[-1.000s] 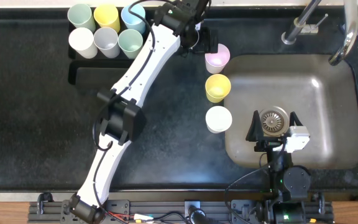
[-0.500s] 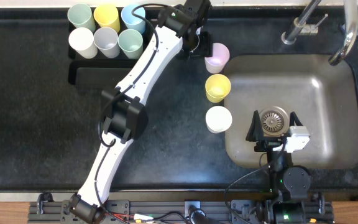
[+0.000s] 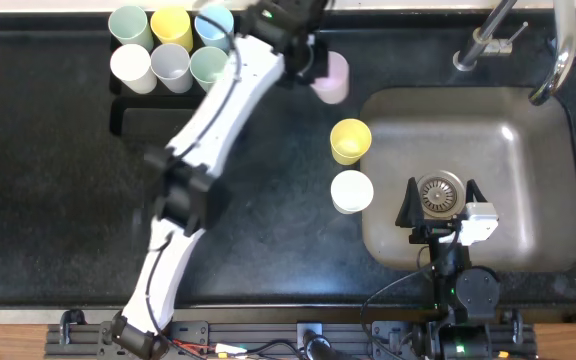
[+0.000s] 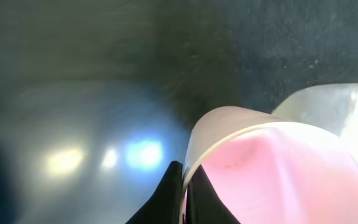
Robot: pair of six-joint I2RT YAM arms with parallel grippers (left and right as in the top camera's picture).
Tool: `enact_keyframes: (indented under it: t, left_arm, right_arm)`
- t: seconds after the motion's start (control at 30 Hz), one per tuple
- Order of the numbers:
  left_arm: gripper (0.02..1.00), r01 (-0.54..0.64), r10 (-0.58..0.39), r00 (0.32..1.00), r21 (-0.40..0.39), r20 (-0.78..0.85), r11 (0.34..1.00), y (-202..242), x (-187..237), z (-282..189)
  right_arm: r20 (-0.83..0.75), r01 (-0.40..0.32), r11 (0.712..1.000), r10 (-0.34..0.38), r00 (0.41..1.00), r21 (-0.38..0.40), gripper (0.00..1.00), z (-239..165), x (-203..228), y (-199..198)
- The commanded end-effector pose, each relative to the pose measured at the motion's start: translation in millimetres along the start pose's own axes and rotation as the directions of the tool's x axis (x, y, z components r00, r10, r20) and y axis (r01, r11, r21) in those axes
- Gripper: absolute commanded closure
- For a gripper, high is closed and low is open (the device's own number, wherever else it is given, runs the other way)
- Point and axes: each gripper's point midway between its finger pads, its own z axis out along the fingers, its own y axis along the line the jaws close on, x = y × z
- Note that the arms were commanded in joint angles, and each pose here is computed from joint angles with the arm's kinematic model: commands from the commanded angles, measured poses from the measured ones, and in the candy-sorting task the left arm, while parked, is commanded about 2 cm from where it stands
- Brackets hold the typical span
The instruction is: Store Cups
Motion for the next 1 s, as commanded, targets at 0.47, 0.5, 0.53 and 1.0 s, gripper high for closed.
enact_keyframes:
  t: [0.47,0.5,0.53,1.0]
  left_arm:
    - [0.982,0.671,-0.53,0.72,-0.258,0.448,0.695,268.6,62.3,-208.4]
    - [0.982,0.688,-0.559,0.705,-0.227,0.437,0.689,275.8,66.6,-195.4]
    - [0.982,0.706,-0.594,0.687,-0.19,0.419,0.682,282.8,71.1,-181.6]
    - [0.982,0.805,-0.744,0.588,-0.146,0.316,0.575,337.6,58.2,-119.3]
  right_arm:
    - [-0.001,-0.003,1.0,0.003,1.0,-0.003,0.007,0.4,3.4,-0.2]
    - [-0.001,-0.003,1.0,0.003,1.0,-0.003,0.005,0.4,3.4,-0.2]
    - [-0.001,-0.003,1.0,0.003,1.0,-0.003,0.005,0.4,3.6,-0.2]
    - [-0.001,-0.003,1.0,0.003,1.0,-0.003,0.005,0.4,3.4,-0.2]
